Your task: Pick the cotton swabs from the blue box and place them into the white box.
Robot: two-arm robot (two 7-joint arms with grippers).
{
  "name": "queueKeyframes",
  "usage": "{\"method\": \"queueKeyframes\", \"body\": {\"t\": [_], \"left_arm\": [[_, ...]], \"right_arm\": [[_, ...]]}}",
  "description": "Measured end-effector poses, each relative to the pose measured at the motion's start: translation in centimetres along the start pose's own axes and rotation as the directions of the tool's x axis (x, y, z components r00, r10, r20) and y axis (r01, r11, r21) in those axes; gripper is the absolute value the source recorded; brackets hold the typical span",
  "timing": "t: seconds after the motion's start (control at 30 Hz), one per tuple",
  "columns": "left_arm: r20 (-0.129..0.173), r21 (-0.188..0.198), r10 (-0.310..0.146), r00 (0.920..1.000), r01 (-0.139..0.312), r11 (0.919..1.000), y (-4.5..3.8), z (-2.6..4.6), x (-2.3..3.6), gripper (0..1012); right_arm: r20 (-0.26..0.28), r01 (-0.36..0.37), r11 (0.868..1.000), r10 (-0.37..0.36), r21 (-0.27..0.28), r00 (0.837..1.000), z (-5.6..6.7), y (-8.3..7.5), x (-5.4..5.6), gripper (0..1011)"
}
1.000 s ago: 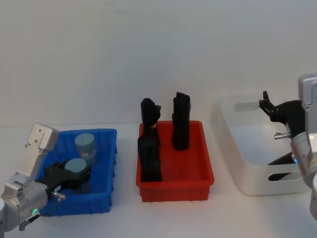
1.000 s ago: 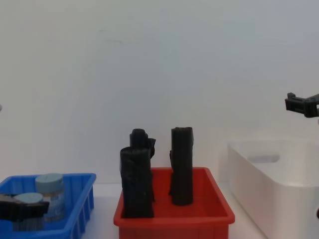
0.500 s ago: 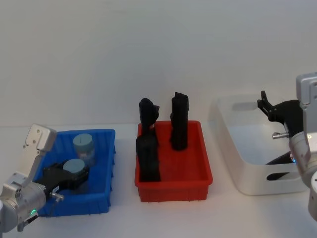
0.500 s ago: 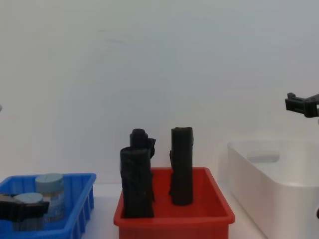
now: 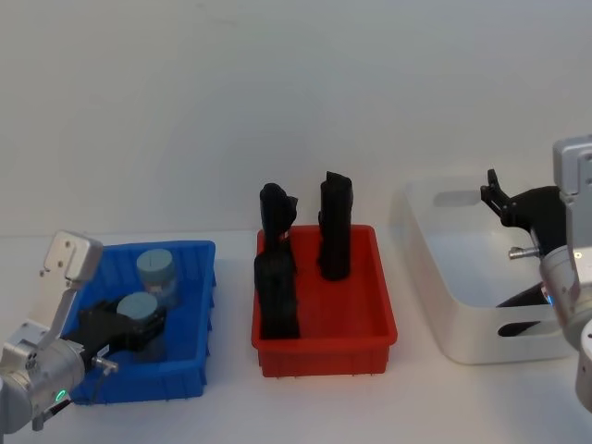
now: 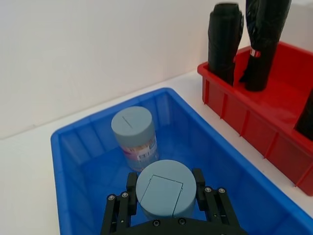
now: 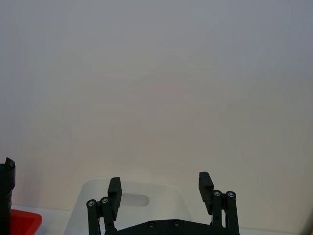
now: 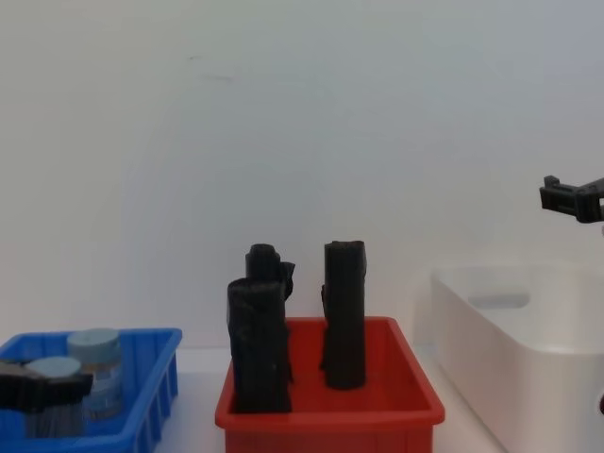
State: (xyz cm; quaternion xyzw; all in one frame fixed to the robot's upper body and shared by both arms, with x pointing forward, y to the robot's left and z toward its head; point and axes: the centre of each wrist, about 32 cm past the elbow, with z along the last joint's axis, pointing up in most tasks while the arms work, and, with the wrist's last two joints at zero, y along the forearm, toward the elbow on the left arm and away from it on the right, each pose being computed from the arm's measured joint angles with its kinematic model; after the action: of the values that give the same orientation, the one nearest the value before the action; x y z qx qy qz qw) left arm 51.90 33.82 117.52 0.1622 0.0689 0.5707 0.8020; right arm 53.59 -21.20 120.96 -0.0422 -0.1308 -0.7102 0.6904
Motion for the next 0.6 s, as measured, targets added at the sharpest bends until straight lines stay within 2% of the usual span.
{"method": "queueKeyframes", "body": {"t": [0.13,0.33,0.43,0.57,0.6], "left_arm": [[0.006,-0.033,0.000,1.0000,0.000,0.9995,0.16,0.14,0.02,673],[0.024,-0.098,0.008,0.9997,-0.006,0.9951,0.52,0.73,0.02,673],[0.039,-0.147,0.016,0.9991,-0.010,0.9891,0.82,1.38,-0.01,673],[0.051,-0.184,0.022,0.9984,-0.012,0.9829,1.05,1.94,0.00,673],[0.059,-0.207,0.025,0.9979,-0.013,0.9783,1.20,2.32,0.00,673]], "right_arm": [[0.000,0.000,1.000,0.000,0.000,1.000,0.0,0.0,0.0,1001],[0.000,0.000,1.000,0.000,0.000,1.000,0.0,0.0,0.0,1001],[0.000,-0.001,1.000,0.001,0.000,1.000,0.0,0.0,0.0,1001],[0.000,-0.007,1.000,0.007,0.006,1.000,0.0,0.1,0.0,1001],[0.001,-0.014,1.000,0.014,0.012,1.000,0.1,0.1,0.0,1001]]}}
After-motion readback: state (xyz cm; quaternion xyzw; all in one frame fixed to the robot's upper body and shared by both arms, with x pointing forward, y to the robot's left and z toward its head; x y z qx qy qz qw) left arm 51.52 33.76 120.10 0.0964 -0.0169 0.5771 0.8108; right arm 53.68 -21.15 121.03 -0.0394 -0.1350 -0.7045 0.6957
